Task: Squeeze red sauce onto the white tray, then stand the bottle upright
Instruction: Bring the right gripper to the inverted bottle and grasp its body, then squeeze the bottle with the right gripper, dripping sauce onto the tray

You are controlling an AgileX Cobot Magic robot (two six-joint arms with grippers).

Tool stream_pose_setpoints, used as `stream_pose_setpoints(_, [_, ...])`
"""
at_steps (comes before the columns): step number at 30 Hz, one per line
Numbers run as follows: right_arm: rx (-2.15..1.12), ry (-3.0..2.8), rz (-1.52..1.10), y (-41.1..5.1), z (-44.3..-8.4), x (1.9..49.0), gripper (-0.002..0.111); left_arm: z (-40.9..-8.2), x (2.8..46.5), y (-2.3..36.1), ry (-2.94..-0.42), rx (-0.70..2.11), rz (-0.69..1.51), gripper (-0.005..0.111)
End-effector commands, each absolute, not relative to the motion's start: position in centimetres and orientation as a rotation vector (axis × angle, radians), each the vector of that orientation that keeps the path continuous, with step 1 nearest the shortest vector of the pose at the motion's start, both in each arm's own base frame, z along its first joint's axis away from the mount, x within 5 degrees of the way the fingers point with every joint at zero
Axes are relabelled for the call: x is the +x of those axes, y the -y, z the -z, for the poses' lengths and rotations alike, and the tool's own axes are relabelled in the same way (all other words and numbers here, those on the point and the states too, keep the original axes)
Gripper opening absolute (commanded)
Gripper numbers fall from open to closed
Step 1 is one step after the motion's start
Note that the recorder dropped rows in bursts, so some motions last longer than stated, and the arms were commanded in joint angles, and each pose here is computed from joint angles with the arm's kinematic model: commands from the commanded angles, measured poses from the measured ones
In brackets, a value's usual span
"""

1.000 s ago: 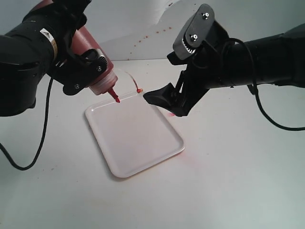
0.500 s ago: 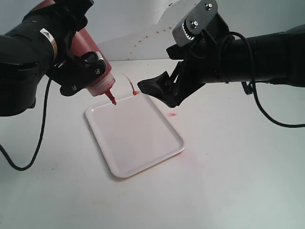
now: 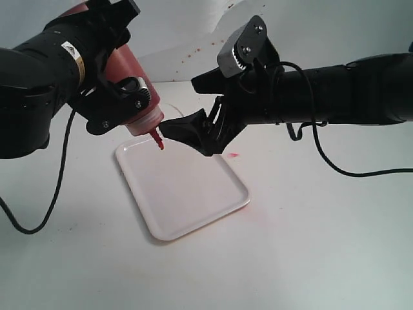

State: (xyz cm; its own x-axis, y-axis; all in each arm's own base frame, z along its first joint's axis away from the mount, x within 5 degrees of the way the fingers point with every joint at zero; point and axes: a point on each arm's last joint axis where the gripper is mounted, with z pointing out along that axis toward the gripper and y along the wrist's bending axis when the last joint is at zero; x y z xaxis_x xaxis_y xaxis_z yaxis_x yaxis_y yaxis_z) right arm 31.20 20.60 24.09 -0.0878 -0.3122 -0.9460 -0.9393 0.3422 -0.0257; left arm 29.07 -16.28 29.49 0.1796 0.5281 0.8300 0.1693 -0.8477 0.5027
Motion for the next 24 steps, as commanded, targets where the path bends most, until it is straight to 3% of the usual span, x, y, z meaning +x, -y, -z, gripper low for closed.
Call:
stream_pose_setpoints(1, [-1.164,-1.581,-0.857,-21.3,-23.5,31.7,0.095,-30.3,29.0,16.8,-0.618,2.131,-1.715,0.0])
stream_pose_setpoints(19, [-1.139,-1.562,-0.975,-22.9,-23.0,34.1,0.093,-30.2,28.9,17.0,-0.593,2.138,-1.687,0.0])
stream_pose_setpoints(24, [-1.107,-1.634,-0.864,-22.5,-22.5,34.8,0.09,-30.2,28.9,17.0,-0.593,2.138,-1.687,0.0])
